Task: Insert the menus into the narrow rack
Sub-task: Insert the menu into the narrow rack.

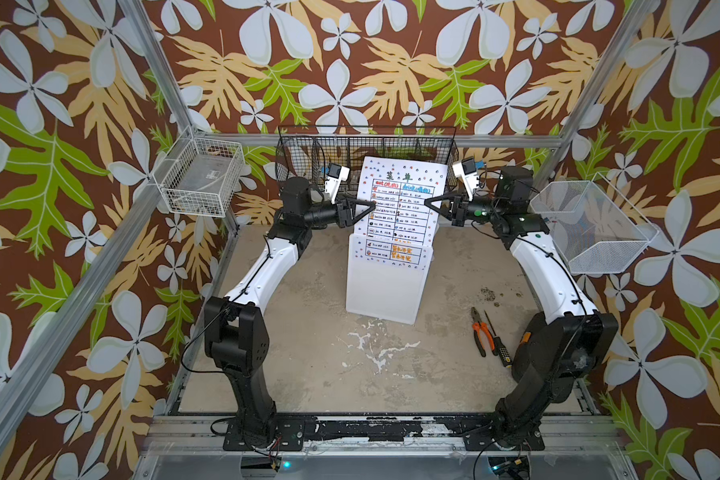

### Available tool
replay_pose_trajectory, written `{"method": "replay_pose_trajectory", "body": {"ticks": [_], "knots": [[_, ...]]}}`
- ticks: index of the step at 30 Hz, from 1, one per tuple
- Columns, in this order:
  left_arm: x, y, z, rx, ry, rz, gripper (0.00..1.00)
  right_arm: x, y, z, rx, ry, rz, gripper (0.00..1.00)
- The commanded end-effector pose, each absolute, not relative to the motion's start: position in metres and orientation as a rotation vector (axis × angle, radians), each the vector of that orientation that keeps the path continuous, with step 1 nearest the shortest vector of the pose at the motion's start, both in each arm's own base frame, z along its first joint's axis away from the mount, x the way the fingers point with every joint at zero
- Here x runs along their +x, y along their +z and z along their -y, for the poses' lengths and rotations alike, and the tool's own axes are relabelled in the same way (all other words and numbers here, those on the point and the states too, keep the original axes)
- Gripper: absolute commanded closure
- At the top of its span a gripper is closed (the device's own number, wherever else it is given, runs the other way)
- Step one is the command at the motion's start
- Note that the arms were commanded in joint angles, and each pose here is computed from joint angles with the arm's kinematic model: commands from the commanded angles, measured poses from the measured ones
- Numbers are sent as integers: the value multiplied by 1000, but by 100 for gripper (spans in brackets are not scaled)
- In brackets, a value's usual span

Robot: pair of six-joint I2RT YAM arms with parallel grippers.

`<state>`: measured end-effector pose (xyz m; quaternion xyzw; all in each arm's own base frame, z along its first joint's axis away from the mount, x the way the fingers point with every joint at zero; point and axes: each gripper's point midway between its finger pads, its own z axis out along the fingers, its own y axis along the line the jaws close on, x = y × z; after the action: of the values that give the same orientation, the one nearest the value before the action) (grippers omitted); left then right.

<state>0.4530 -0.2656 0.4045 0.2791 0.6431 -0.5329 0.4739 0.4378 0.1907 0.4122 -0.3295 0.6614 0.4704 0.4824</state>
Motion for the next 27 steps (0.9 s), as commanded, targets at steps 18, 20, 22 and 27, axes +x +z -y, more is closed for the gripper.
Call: {"method": "replay_pose_trajectory", "body": {"ticks": [18,20,22,27], "knots": [[457,404,265,678,-1301,-1563,73,438,445,-193,-834,1141,-1516,82],[457,405,265,678,-1299,-1560,72,439,444,-193,-833,1145,-1519,87],[457,407,265,677,-1296,-1558,69,440,440,-193,-829,1151,-1528,91],[456,408,265,678,-1298,-1549,63,437,429,-193,-824,1159,-1542,97]]}}
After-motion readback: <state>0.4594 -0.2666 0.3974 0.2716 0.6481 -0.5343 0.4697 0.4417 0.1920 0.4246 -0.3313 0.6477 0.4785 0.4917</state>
